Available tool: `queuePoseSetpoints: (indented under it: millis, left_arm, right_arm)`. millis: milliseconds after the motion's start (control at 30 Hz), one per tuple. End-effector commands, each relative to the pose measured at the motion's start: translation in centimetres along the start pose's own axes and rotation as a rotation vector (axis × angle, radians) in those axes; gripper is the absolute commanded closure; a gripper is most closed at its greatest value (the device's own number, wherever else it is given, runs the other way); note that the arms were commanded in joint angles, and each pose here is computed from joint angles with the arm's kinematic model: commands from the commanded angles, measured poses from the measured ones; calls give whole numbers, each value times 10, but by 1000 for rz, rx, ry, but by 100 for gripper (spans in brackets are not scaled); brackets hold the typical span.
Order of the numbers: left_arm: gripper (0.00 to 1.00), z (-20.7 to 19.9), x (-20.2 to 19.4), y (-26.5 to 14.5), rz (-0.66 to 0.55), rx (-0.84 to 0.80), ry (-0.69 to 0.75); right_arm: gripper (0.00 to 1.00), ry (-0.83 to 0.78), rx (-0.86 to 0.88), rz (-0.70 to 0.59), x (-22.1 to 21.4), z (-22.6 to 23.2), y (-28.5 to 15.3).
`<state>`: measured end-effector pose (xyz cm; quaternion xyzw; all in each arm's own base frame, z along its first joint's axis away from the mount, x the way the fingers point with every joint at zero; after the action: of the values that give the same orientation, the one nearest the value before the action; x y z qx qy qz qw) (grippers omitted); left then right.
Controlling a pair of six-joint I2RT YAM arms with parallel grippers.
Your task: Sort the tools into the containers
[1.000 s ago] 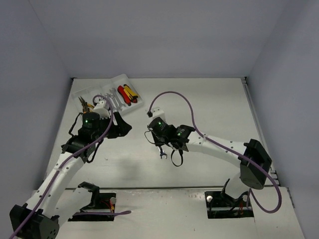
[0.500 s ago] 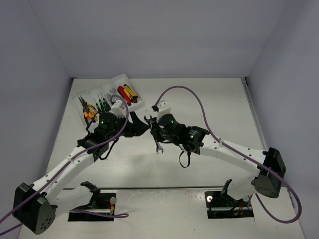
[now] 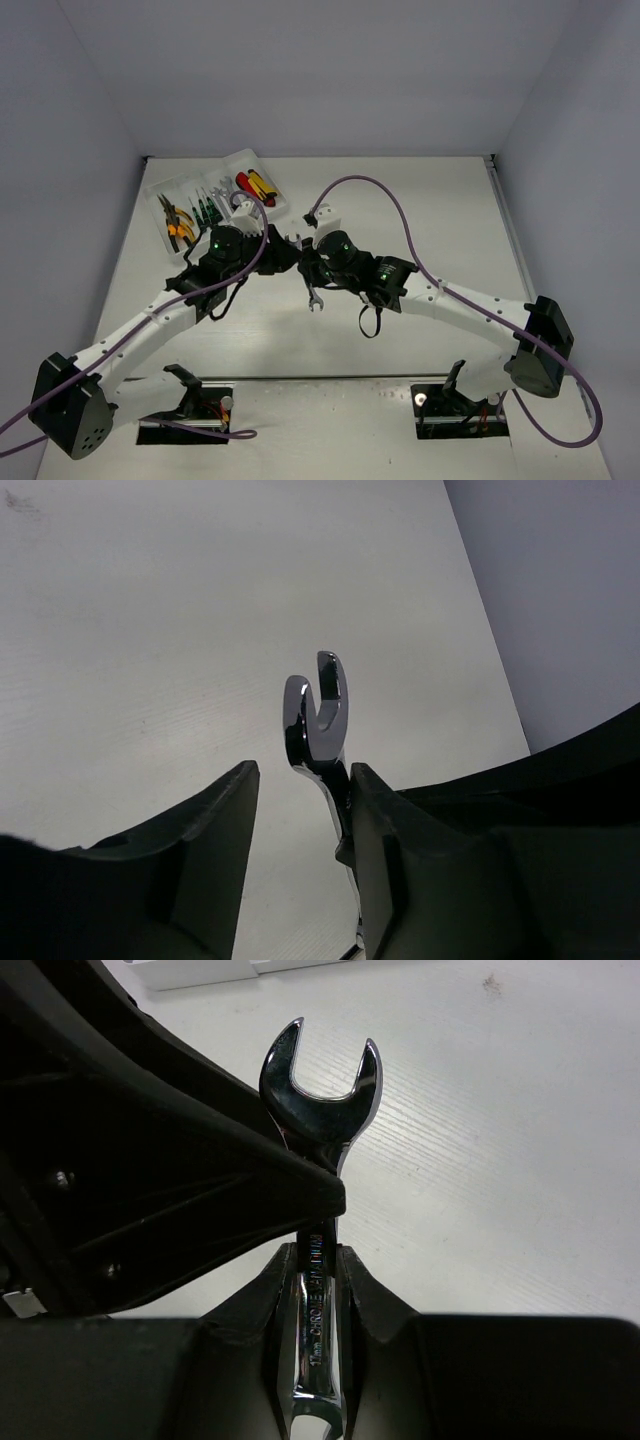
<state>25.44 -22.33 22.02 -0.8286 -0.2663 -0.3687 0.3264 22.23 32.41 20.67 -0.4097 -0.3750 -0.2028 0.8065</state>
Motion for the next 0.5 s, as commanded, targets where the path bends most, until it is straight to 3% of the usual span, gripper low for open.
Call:
queuePoseSetpoints:
  millis: [0,133,233,300,367,467]
  left_arm:
    - [70,-25,39,0,-141,-72,5]
    - [83,-28,42,1,-158,-88,-2]
    - [100,-28,46,1,-180,-82,-6]
    - [100,-26,48,0,-194,-68,-8]
    - [100,-23,52,-1,-210,-48,-6]
    - [100,-17,58,1,-230,-18,-4]
  right_arm:
    - [100,52,117,-150,39,26,-17]
    - [100,59,122,-155,39,26,-16]
    - [99,60,115,-158,38,24,-15]
    - [96,64,97,-164,38,20,-14]
    - [86,74,81,-167,38,15,-12]
    - [56,90,51,-175,38,5,-12]
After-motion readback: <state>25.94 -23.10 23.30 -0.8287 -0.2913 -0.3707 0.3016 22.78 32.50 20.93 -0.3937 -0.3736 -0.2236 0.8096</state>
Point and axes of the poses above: each gripper's point midway between its finger pads, its own y axis out along the fingers, its own z axis along the line the jaws close on, x = y × z, the point moved 3 cm from there along -y, back along the fingers, and after that the axes turned 9 degrees about y, right-handed, at the moved point
